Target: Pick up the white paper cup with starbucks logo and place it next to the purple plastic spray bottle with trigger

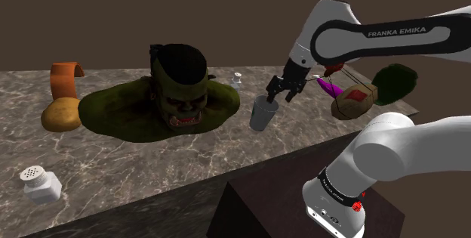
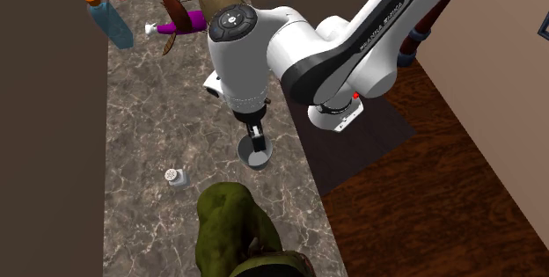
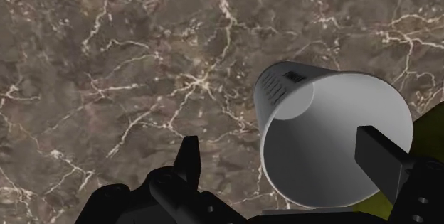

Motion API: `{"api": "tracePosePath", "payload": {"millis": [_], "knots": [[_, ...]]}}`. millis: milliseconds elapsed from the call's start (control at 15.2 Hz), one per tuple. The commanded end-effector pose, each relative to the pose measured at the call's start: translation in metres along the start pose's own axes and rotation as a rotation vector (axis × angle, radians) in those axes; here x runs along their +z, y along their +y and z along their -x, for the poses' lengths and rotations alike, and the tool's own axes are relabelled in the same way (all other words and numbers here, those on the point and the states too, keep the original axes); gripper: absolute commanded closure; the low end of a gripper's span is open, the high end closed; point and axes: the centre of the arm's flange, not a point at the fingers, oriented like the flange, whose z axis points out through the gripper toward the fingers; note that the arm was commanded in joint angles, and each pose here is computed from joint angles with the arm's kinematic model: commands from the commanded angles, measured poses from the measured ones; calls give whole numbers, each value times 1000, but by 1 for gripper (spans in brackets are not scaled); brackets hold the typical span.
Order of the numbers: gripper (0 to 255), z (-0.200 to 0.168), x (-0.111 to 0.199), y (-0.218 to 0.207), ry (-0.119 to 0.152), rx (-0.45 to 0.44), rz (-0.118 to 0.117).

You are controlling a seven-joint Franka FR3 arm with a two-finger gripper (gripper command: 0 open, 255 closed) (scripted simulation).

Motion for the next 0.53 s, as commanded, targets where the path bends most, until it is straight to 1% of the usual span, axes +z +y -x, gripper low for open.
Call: {"api": "tracePosePath", "payload": {"millis": [0,330,462], "knots": [[0,1,14,1,1,4,-2],[0,1,43,1,1,4,-2],[0,1,43,1,1,4,-2]]}}
